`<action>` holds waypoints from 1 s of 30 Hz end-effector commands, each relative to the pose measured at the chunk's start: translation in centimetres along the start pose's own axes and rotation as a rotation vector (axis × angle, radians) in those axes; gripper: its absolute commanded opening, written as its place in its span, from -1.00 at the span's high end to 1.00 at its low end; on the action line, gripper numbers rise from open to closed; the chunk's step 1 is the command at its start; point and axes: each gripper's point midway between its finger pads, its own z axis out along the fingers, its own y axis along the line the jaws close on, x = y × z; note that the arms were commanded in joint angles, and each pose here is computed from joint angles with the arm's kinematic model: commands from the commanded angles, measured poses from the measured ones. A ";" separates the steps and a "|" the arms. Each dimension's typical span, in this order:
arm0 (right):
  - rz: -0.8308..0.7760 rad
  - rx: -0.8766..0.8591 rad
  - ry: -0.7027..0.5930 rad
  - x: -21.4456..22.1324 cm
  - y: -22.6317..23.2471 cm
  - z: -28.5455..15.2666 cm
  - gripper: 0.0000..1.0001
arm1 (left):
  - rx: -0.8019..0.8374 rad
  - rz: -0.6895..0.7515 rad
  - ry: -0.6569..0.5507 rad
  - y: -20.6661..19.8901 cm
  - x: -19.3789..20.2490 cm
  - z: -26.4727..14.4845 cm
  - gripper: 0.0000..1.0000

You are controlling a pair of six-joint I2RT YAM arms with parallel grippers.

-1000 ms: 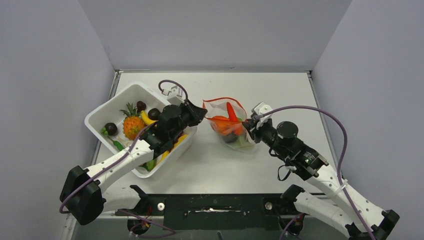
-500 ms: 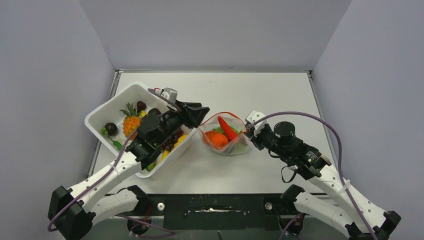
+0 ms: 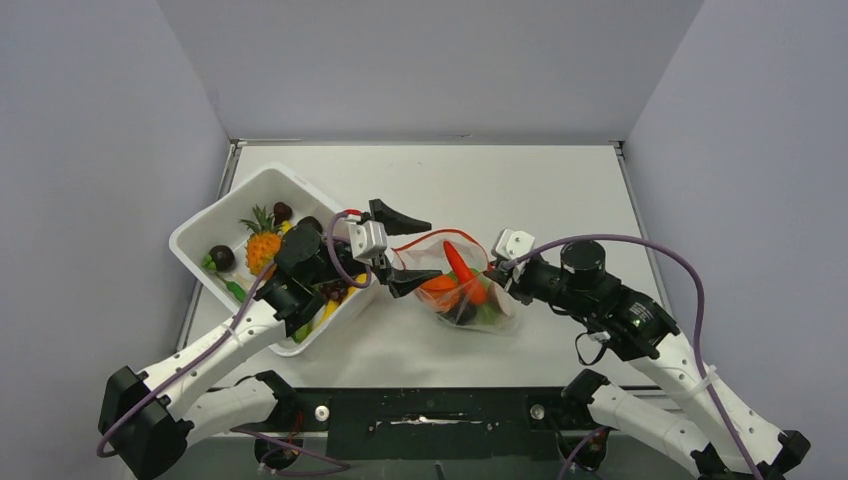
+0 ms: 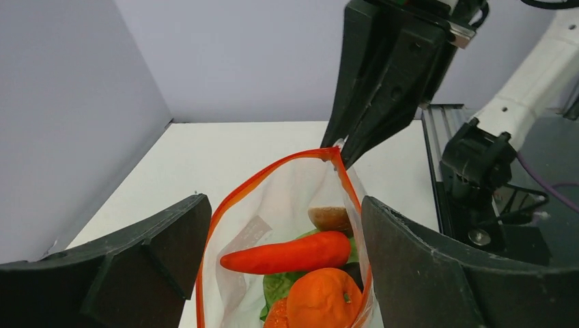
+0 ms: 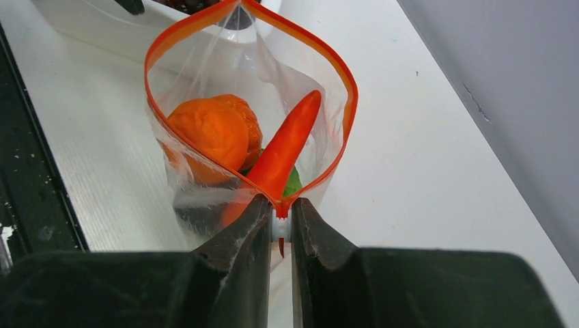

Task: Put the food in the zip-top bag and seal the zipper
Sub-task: Zip the zipper food storage bag at the center of the board.

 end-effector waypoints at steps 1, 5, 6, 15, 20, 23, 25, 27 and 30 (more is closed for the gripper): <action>-0.079 -0.050 -0.107 -4.0 0.0 -1.3 1.00 | 0.183 0.152 -0.086 -2.3 -4.0 0.7 -0.65; -0.088 -0.094 -0.086 -4.0 0.5 -1.0 1.00 | 0.300 0.148 -0.034 -3.5 -3.2 1.3 -0.68; -0.088 -0.105 -0.087 -4.1 0.7 -0.9 1.00 | 0.327 0.140 -0.021 -3.8 -2.9 1.5 -0.68; -0.106 -0.116 -0.155 -6.1 0.5 -0.5 1.00 | 0.406 0.109 0.067 -5.4 0.3 3.7 -0.72; -0.125 -0.147 -0.156 -6.2 0.9 -0.3 1.00 | 0.362 0.150 0.128 -4.5 2.4 5.1 -0.71; -0.124 -0.153 -0.152 -6.1 1.0 -0.2 1.00 | 0.353 0.180 0.152 -4.0 3.4 5.5 -0.65; -0.125 -0.156 -0.154 -6.1 1.0 -0.3 1.00 | 0.362 0.186 0.156 -4.1 3.7 5.5 -0.62; -0.127 -0.155 -0.157 -6.1 1.1 -0.5 1.00 | 0.372 0.190 0.157 -4.3 4.0 5.5 -0.59; -0.130 -0.152 -0.165 -6.1 1.1 -0.6 1.00 | 0.374 0.194 0.162 -4.2 4.1 5.4 -0.52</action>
